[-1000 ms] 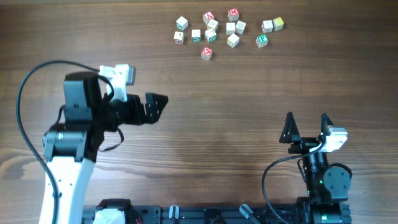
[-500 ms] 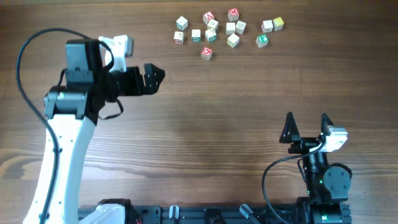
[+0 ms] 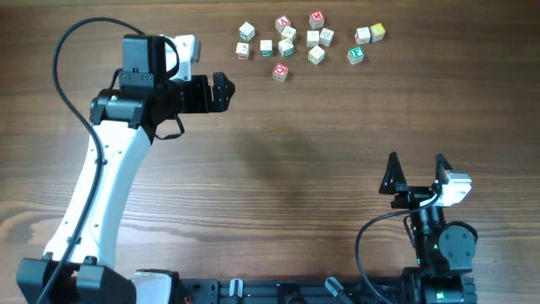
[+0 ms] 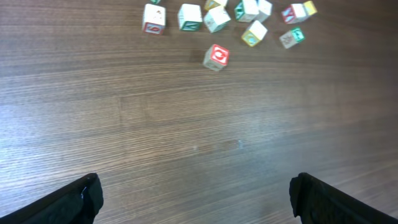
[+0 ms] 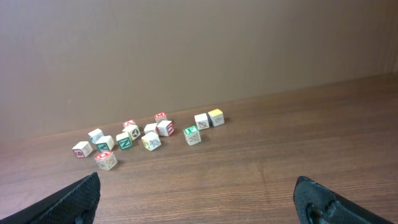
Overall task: Form a horizontal line
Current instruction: 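Raise the left arm and reach toward the block cluster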
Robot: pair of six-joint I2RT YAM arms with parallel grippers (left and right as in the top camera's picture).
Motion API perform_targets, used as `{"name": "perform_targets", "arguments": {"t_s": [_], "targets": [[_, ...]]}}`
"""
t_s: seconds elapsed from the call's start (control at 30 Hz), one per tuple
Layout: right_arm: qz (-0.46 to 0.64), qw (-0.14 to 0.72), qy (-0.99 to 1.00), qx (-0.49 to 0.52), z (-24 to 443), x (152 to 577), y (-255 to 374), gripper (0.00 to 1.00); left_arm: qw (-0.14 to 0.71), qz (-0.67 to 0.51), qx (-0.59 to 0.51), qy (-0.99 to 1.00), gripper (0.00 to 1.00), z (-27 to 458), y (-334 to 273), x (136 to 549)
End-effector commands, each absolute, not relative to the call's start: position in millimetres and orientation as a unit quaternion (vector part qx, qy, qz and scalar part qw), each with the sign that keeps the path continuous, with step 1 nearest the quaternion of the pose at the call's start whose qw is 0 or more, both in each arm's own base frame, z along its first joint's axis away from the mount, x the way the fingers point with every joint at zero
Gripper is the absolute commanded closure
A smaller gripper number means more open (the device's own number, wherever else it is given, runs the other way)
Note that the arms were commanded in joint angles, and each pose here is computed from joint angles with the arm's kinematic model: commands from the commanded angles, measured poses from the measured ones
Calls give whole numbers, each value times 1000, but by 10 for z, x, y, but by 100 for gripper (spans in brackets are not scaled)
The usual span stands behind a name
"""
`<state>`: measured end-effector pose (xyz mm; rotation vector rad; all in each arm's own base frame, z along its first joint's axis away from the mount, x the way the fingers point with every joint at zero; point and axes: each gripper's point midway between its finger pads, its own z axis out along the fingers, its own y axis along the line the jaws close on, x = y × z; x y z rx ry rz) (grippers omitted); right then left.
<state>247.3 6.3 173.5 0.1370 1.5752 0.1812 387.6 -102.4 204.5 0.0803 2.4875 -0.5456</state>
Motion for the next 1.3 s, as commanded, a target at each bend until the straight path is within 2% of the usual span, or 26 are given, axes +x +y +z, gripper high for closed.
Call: {"name": "perform_targets", "arguments": {"t_s": [0.0, 0.4, 0.93, 1.13, 1.27], "targets": [[78, 702, 706, 54, 1741, 2473, 70, 0, 308, -192, 20, 932, 0, 2106, -982, 3973], [78, 702, 706, 54, 1741, 2473, 70, 0, 334, -152, 7, 930, 0, 2128, -843, 4098], [78, 702, 706, 54, 1741, 2473, 70, 0, 361, -154, 10, 920, 0, 2189, -855, 4239], [78, 702, 706, 54, 1741, 2473, 70, 0, 376, -159, 13, 913, 0, 2180, -916, 4471], [78, 702, 706, 54, 1741, 2473, 70, 0, 367, -171, 42, 913, 0, 2143, -1221, 4702]]}}
